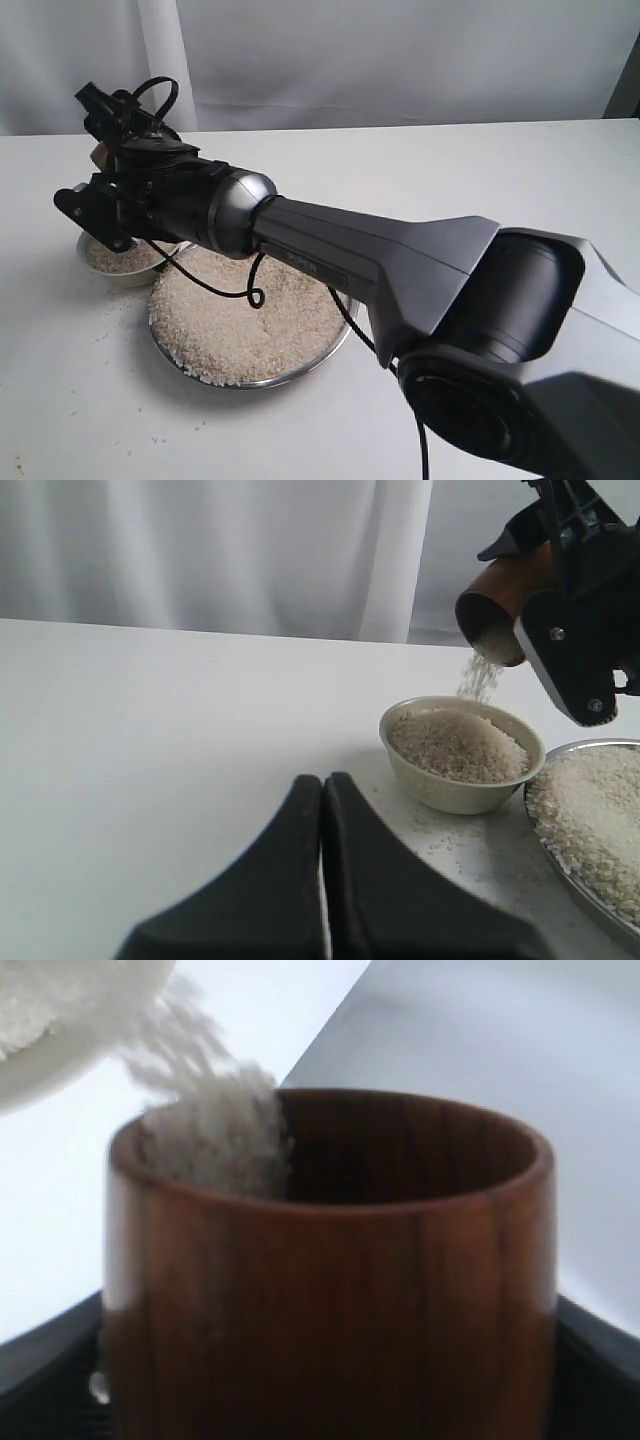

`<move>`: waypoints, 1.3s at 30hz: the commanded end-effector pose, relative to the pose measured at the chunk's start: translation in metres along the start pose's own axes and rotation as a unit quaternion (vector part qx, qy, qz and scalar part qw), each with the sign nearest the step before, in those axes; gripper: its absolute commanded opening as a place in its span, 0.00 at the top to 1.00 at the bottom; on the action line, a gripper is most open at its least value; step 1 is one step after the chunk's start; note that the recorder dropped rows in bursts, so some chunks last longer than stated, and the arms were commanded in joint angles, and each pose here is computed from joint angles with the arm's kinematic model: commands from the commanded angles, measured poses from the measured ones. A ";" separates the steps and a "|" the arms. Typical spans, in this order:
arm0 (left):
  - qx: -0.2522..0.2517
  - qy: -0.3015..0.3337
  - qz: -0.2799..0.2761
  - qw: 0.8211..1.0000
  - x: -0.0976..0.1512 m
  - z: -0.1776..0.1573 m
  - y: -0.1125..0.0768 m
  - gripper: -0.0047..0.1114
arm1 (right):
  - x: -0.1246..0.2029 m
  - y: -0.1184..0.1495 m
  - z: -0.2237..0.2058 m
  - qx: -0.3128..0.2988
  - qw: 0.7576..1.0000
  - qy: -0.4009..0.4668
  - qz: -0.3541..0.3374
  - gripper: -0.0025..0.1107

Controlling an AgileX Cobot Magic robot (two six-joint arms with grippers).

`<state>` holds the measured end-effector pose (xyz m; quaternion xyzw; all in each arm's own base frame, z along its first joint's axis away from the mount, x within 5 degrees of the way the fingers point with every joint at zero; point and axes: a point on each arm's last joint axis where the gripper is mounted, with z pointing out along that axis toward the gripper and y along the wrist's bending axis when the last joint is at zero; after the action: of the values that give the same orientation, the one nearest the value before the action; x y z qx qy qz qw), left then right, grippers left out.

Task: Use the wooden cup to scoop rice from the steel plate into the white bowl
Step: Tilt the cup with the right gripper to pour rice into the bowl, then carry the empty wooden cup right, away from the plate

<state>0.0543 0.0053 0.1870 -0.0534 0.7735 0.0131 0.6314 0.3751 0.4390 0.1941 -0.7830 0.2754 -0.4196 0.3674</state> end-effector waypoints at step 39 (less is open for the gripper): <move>0.004 -0.003 -0.001 1.000 0.000 0.000 0.000 0.96 | 0.017 -0.032 -0.037 -0.017 0.979 0.045 0.198 0.98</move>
<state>0.0543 0.0053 0.1870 -0.0534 0.7735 0.0131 0.6314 0.3625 0.4391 0.2095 -0.7385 0.3643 -0.4177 0.3839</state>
